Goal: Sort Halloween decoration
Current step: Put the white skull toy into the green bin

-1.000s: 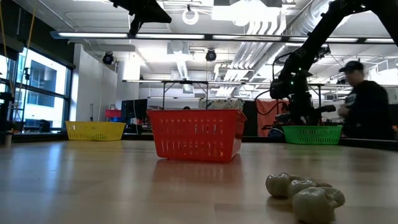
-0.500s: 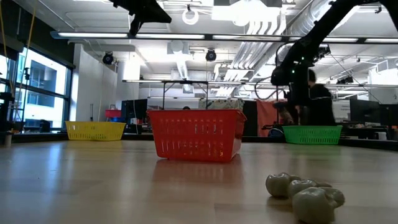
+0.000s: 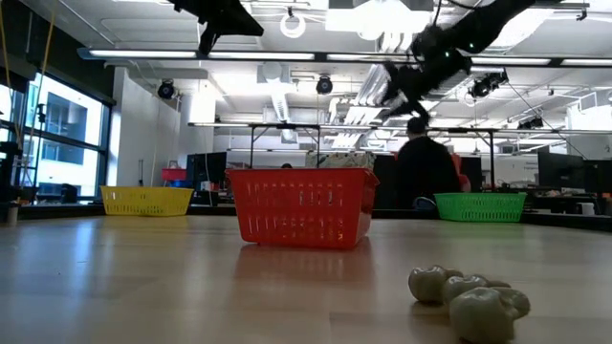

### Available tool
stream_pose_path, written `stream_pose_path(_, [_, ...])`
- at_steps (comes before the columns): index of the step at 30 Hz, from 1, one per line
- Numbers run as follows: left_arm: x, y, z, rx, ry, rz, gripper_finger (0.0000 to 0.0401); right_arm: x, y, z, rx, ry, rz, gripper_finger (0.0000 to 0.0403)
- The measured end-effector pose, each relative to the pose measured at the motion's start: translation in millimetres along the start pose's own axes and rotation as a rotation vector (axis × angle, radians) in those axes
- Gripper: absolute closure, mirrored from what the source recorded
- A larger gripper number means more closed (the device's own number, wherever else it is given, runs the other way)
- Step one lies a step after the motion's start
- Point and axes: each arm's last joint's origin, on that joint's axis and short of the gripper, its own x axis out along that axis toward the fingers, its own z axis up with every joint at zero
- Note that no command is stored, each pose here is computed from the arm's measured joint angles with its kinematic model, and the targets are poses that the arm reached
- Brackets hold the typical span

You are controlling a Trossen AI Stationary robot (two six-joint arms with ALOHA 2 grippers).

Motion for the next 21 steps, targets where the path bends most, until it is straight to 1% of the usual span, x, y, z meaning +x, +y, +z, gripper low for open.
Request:
stream_pose_path(3, [0.0,0.0,0.1,0.0,-0.001,0.001,0.0401,-0.7,35.5,4.3,-0.131,-0.018,0.325,0.0263])
stream_pose_path(5, [0.0,0.0,0.2,0.0,-0.003,0.001,0.0401,-1.3,59.0,1.9,-0.213,0.0,0.516,0.0263])
stream_pose_path(7, [0.0,-0.1,0.4,0.0,-0.004,0.0,0.0401,-0.8,82.5,-4.6,-0.294,0.025,0.665,0.0263])
stream_pose_path(9, [0.0,-0.1,0.4,-0.014,-0.004,0.001,0.0401,-1.2,105.4,-12.8,-0.373,0.032,0.767,0.0263])
stream_pose_path(12, [0.0,-0.4,0.8,-0.026,-0.009,-0.001,0.0401,-0.1,134.3,-26.1,-0.461,0.026,0.859,0.0263])
stream_pose_path(16, [0.0,-0.4,0.8,-0.016,-0.009,-0.001,0.0401,3.2,160.6,-43.2,-0.537,0.024,0.921,0.0263])
stream_pose_path(21, [0.0,-0.3,0.3,0.097,-0.002,-0.002,0.0401,5.6,181.5,-58.2,-0.605,-0.016,0.905,0.0263])
